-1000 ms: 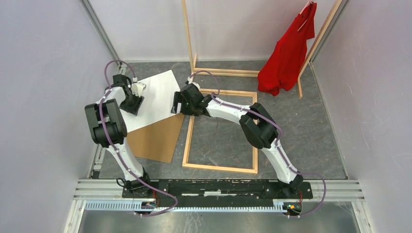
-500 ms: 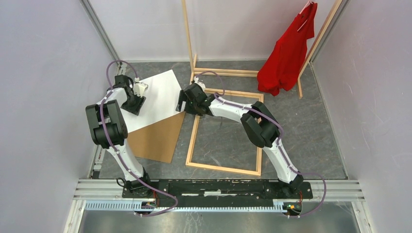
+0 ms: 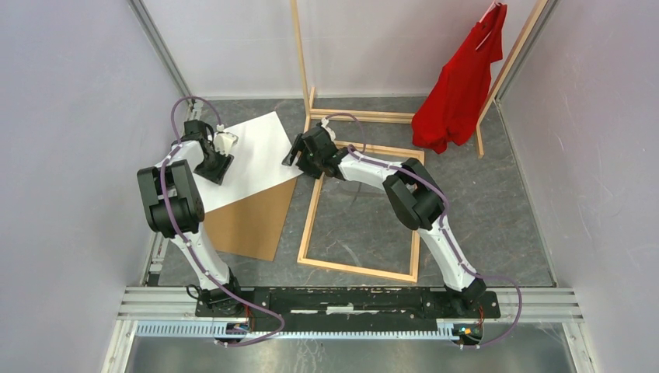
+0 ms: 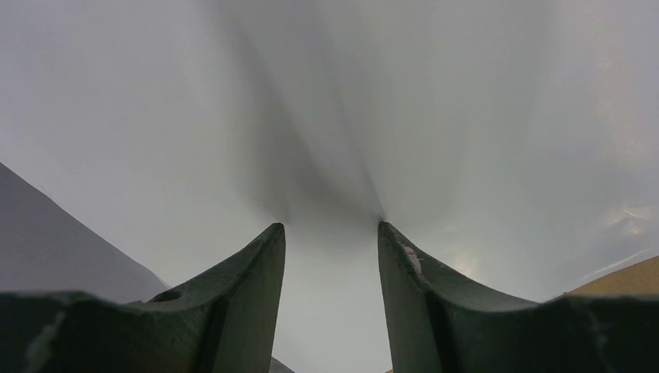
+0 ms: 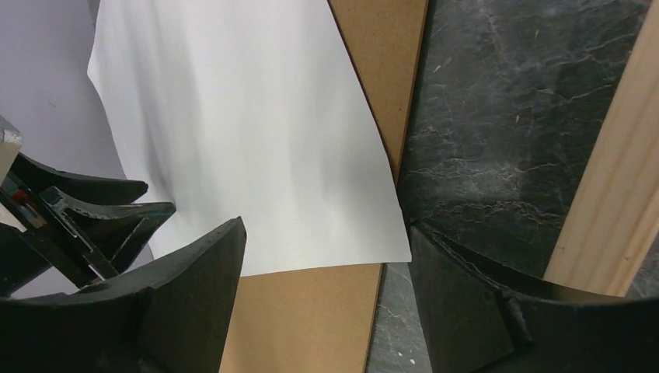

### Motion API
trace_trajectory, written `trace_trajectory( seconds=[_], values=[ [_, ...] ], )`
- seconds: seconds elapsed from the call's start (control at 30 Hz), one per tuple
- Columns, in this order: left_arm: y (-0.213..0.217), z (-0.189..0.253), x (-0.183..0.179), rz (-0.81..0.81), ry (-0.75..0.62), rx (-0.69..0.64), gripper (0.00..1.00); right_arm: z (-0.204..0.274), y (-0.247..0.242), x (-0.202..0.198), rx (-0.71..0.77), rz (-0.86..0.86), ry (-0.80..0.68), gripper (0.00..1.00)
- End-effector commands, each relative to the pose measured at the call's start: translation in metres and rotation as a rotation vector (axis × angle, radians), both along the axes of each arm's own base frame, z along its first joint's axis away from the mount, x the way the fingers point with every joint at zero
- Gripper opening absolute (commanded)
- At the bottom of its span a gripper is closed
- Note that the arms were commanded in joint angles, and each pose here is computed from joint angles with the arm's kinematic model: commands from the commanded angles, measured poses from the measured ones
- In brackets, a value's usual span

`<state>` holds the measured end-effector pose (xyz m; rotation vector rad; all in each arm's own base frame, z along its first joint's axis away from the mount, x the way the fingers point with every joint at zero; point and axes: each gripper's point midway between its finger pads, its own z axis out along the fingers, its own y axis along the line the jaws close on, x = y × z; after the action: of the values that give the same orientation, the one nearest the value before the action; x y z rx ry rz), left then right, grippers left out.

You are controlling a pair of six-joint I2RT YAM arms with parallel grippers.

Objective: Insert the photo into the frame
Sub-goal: Move the photo to the photo frame.

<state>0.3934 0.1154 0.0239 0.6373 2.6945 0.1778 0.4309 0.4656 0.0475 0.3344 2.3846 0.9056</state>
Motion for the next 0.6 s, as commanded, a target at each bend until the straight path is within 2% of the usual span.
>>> trace_trajectory(
  seconds=[0.0, 0.4, 0.57],
  values=[
    [-0.01, -0.005, -0.011, -0.053, 0.049, -0.026, 0.55, -0.026, 0.001, -0.011, 0.008, -0.002, 0.065, 0.77],
    [-0.011, -0.006, -0.017, -0.057, 0.058, -0.027, 0.54, 0.023, -0.007, -0.007, 0.007, 0.006, -0.056, 0.44],
    [-0.012, -0.006, -0.018, -0.059, 0.061, -0.027, 0.54, 0.028, -0.008, -0.001, -0.02, 0.011, -0.086, 0.25]
  ],
)
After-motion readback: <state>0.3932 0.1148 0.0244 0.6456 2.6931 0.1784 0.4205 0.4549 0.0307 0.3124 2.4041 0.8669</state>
